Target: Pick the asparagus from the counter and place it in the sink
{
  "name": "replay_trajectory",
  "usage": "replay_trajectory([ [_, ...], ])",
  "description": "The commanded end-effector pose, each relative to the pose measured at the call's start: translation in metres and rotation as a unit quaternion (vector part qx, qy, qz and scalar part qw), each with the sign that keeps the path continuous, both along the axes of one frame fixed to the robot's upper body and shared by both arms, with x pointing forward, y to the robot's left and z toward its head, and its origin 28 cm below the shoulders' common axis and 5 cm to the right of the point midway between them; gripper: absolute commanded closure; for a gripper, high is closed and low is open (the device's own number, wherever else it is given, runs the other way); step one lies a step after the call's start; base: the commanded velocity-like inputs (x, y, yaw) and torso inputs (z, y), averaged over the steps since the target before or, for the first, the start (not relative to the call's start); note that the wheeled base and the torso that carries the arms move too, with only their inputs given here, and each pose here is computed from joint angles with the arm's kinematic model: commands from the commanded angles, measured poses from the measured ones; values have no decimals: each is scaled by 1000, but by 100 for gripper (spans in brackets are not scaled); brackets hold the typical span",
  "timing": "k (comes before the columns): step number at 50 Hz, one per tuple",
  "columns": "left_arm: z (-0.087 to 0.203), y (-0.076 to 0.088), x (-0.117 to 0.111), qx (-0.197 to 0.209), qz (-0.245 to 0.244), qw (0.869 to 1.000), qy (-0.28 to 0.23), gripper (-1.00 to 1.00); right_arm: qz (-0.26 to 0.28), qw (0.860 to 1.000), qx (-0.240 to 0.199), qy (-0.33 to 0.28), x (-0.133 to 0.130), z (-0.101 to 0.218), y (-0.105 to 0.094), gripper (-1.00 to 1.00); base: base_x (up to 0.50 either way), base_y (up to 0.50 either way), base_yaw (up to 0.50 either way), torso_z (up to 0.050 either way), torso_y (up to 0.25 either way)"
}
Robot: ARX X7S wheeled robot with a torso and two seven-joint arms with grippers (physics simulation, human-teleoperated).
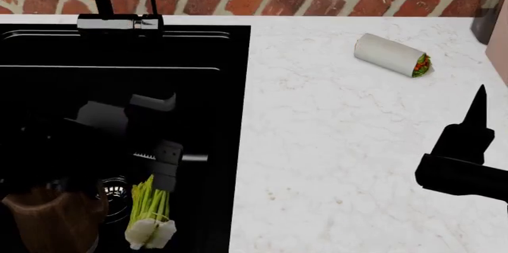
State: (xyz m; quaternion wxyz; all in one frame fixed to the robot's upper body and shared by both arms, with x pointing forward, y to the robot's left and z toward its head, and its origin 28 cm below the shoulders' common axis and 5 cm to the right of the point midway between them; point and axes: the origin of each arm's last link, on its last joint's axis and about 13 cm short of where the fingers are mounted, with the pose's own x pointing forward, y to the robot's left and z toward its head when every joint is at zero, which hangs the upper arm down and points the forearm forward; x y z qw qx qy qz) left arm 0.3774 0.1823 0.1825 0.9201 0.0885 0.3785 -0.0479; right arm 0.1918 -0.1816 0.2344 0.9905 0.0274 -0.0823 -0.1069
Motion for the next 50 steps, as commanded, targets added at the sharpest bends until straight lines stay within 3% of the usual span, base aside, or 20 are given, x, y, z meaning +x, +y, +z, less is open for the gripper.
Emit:
replay_trajectory([
  [1,13,3,2,1,2,1000,-19,-100,-1,1000,1,-1,0,1,0,-100,0,0,0,0,0],
  [9,51,13,7,-17,23,997,-74,-100,-2,1000,2,-1,-1,0,-1,-100,0,0,0,0,0],
  [25,105,25,-19,-68,27,976,-206,-100,-3,1000,2,-1,-1,0,0,-100,0,0,0,0,0],
  [33,105,27,-39,-99,33,963,-248,-100,-2,1000,3,0,0,-2,0,-100,0,0,0,0,0],
  [37,105,27,-51,-89,35,952,-289,-100,-2,1000,2,0,0,-1,0,-100,0,0,0,0,0],
  [44,97,28,-72,-97,36,943,-315,-100,-3,1000,3,0,0,-2,0,-100,0,0,0,0,0],
  [50,95,27,-97,-105,1,926,-362,-100,-2,1000,2,-3,0,0,0,-100,0,0,0,0,0],
])
